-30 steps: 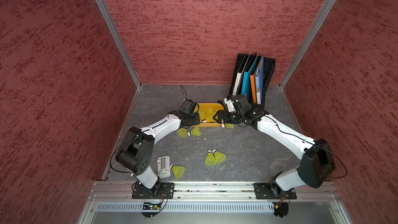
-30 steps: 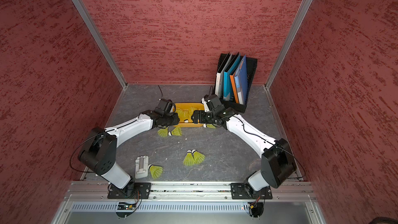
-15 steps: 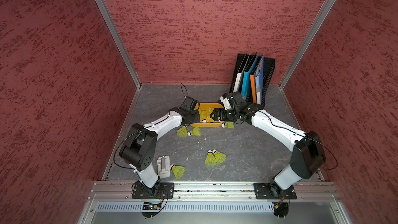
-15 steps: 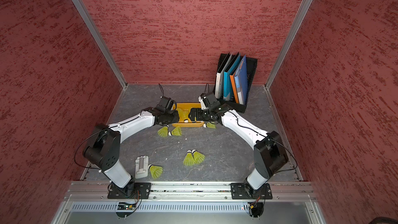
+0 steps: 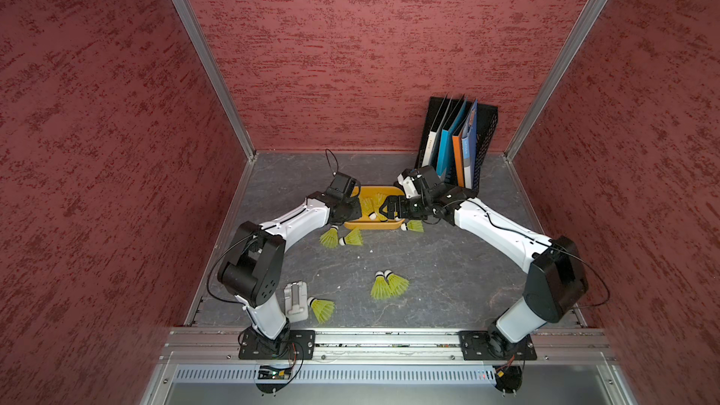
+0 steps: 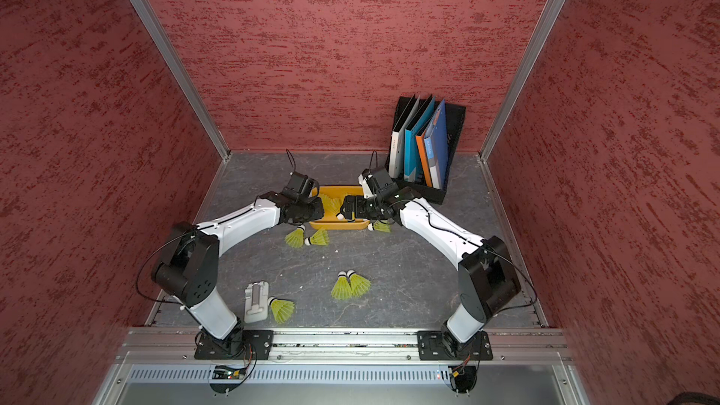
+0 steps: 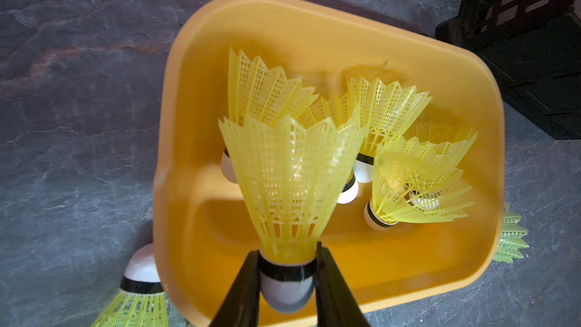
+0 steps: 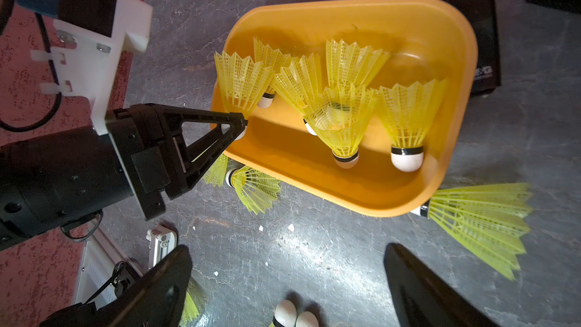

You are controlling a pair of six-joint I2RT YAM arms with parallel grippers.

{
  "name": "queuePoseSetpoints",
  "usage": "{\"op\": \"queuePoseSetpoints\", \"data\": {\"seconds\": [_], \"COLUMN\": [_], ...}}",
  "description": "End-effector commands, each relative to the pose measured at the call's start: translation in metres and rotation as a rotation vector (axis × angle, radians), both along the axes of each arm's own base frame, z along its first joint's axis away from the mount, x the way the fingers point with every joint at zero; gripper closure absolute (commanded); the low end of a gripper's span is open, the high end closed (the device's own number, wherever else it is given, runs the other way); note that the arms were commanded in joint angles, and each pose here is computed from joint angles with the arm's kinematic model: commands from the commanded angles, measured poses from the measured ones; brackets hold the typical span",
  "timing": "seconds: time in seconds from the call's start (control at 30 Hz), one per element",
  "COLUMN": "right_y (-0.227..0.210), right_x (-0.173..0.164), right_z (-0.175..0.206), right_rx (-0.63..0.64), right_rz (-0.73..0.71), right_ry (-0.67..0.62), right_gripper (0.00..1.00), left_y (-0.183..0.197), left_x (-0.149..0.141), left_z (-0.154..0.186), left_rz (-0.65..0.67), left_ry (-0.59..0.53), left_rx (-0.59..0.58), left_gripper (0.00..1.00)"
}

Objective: Put the shuttlecocks into the storage box
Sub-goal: Place the shuttlecock in the storage box.

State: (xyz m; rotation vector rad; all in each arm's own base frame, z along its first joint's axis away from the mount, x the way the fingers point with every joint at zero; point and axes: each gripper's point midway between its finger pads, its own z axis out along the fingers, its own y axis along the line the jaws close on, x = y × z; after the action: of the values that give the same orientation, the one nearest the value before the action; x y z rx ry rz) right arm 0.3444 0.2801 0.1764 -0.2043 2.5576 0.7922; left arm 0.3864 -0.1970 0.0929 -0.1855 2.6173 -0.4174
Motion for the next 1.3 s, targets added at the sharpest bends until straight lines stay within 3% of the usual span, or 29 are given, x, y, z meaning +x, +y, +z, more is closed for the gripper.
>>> {"op": "queuePoseSetpoints", "data": {"seconds": [0.0,0.17,0.6,1.03,1.27], "right_y": [0.002,0.002,0.001,-0.003,0.004], "right_x": [-0.004,-0.004,-0.004,-0.007,-0.023], "right_z": [0.006,0.006,0.004,0.01,0.017], "right_rx": [0.013,0.012,0.012,0.006,-0.045], "right_rz": [0.017,0.018,0.012,0.019,0.09], "right_ry": [-0.008,-0.008,-0.005,-0.041,-0.134], "right_gripper": [0.02,0.02,0.01,0.02,0.02], "left_y": [0.003,0.004,0.006,0.02,0.026], "left_x": [0.006,0.002,0.001,-0.011,-0.027], "left_z": [0.0,0.0,0.031,0.067,0.083], "left_rz": [0.023,0.033,0.033,0.08,0.046], "left_ry": [0.002,0.015,-0.036,-0.131,-0.168], "left_rx": [0.01,0.01,0.01,0.009,-0.047], "left_gripper": [0.64,0.44,0.4,0.03,0.0]}}
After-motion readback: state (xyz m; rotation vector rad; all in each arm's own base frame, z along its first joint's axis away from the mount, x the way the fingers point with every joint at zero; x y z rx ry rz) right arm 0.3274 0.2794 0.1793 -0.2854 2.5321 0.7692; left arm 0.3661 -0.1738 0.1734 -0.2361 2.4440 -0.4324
